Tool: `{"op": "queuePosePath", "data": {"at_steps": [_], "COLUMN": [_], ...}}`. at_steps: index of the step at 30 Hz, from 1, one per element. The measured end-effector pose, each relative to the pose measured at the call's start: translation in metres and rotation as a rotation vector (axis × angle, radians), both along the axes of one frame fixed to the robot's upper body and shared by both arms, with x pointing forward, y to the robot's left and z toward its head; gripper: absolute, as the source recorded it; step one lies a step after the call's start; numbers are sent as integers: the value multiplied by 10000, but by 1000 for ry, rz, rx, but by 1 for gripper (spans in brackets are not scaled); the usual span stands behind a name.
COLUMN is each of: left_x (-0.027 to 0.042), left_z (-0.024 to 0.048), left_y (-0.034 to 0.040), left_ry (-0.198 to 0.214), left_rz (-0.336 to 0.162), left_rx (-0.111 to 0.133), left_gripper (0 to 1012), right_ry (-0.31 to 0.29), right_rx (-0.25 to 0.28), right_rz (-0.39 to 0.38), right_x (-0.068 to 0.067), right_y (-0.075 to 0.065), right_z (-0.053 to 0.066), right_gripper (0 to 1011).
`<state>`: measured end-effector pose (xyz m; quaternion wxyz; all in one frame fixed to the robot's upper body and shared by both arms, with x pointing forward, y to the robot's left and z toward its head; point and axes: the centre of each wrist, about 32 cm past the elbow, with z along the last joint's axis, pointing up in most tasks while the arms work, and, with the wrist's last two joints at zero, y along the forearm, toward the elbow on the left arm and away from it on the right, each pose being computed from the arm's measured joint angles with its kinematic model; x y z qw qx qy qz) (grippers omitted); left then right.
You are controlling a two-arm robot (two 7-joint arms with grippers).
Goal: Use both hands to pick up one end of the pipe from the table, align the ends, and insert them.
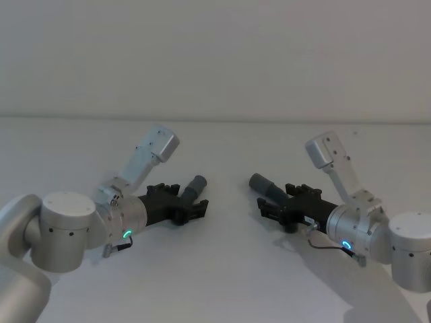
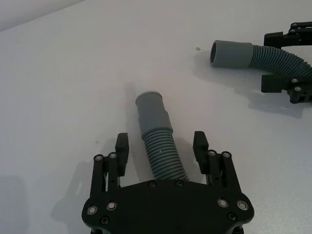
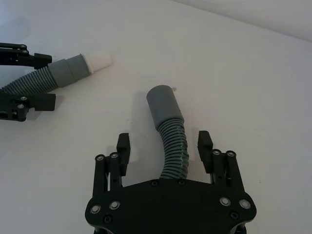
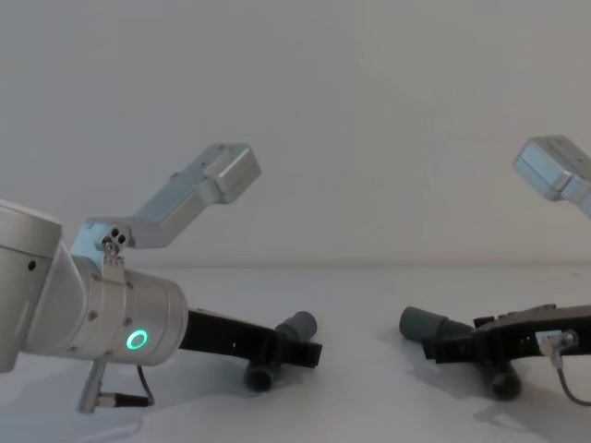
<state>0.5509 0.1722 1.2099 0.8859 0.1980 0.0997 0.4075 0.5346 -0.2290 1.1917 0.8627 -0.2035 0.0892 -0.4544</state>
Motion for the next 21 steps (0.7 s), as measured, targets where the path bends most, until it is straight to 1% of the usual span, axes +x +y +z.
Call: {"op": "queuePosePath", "data": {"at_steps": [2, 3, 4, 6, 7, 10, 11, 12, 14, 15, 16, 17, 19, 20, 21], "left_x": [0, 1, 1, 2, 2, 3, 3, 3, 3, 3, 3, 3, 3, 3, 3], "left_z": [0, 0, 0, 1, 1, 1, 2, 2, 2, 3, 3, 2, 2, 2, 3], "left_y": [0, 0, 0, 0, 1, 1, 1, 1, 1, 1, 1, 1, 1, 1, 1], "left_ry": [0, 0, 0, 0, 0, 1, 1, 1, 1, 1, 1, 1, 1, 1, 1], "left_rz": [0, 0, 0, 0, 0, 0, 0, -1, -1, -1, -1, -1, -1, -1, -1], "left_rx": [0, 0, 1, 1, 1, 1, 1, 1, 1, 1, 1, 1, 1, 1, 1], "left_gripper": [781, 727, 727, 644, 602, 531, 481, 442, 404, 375, 371, 356, 336, 333, 329], "right_ry": [0, 0, 0, 0, 0, 0, 0, 0, 0, 0, 0, 0, 0, 0, 0], "right_rx": [0, 1, 1, 1, 1, 1, 1, 1, 2, 1, 1, 2, 2, 2, 2], "right_rz": [0, 0, -1, -1, -1, -1, -1, -1, -1, -1, -1, -1, -1, -1, -1], "right_x": [1, 1, 1, 1, 2, 2, 3, 3, 3, 3, 3, 3, 3, 3, 3], "right_y": [1, 1, 1, 1, 2, 2, 2, 2, 3, 3, 3, 3, 3, 3, 3], "right_z": [0, 0, 0, 0, 0, -1, -1, -1, -1, 0, -1, -1, -1, -1, -1], "right_gripper": [797, 775, 719, 678, 624, 568, 500, 481, 423, 362, 340, 284, 251, 206, 191]}}
